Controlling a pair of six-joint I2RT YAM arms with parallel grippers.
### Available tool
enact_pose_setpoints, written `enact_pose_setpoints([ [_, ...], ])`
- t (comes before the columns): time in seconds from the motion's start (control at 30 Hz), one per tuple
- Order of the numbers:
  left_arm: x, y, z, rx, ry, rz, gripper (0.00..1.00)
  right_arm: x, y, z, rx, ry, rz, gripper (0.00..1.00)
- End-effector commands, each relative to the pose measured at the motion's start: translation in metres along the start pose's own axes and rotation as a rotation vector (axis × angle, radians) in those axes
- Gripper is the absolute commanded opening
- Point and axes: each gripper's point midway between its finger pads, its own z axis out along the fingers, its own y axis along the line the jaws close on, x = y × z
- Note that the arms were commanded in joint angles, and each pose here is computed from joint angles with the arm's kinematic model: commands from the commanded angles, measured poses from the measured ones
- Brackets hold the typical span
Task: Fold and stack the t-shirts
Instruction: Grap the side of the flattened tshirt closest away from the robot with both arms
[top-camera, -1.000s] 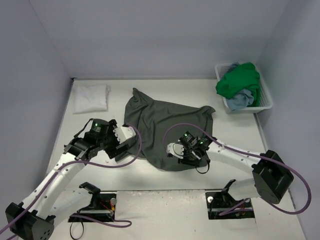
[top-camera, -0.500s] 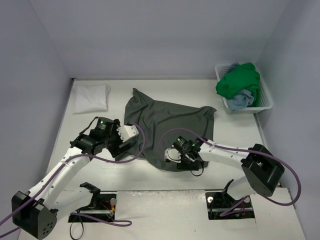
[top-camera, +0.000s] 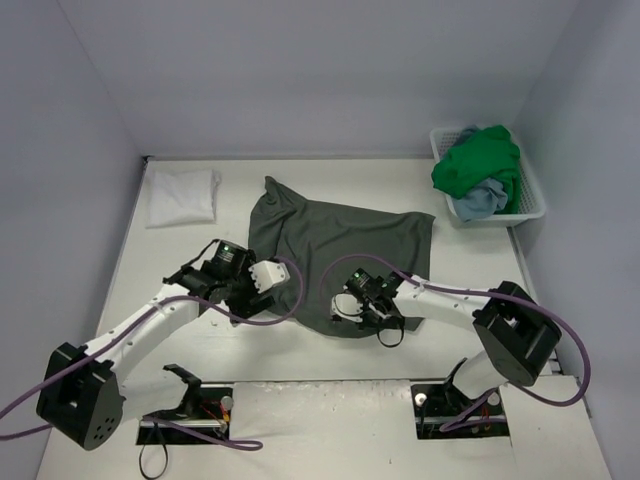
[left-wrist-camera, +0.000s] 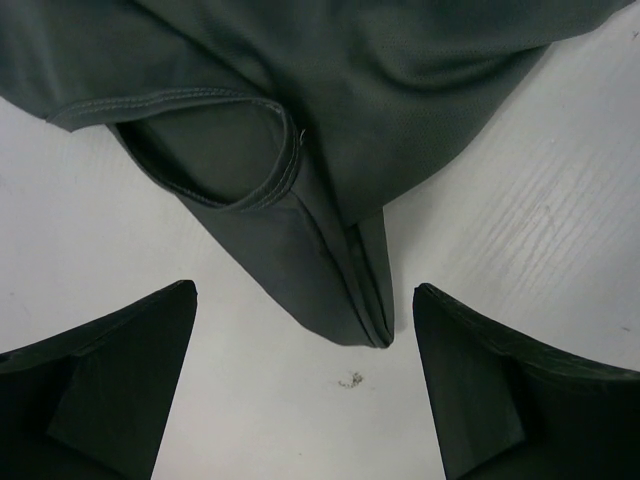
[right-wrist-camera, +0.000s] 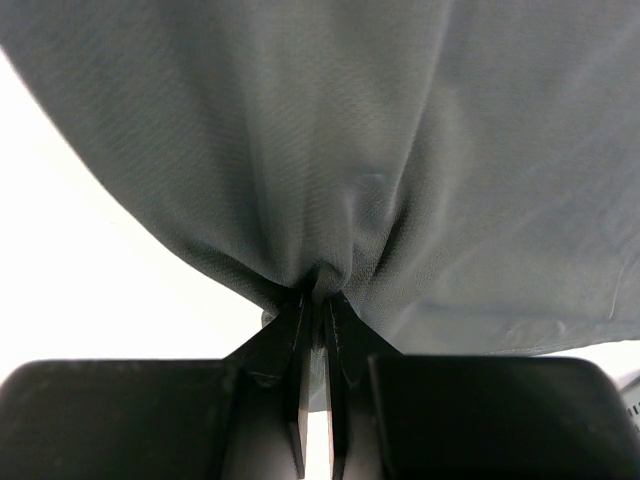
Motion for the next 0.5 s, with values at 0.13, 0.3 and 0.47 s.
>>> enact_pose_setpoints([
  [0.13, -0.017, 0.005, 0.037, -0.026, 0.001, 0.058, 0.83, 0.01, -0.009, 0.005, -0.008, -0.008, 0.041, 0.0],
  [0.3, -0.015, 0.009, 0.062, -0.043, 0.038, 0.074, 0.83, 0.014, -0.012, 0.001, 0.009, -0.01, 0.049, 0.0],
  [0.47, -0.017, 0.007, 0.075, -0.019, 0.045, 0.074, 0.83, 0.019, -0.017, -0.001, 0.017, -0.016, 0.062, 0.0],
])
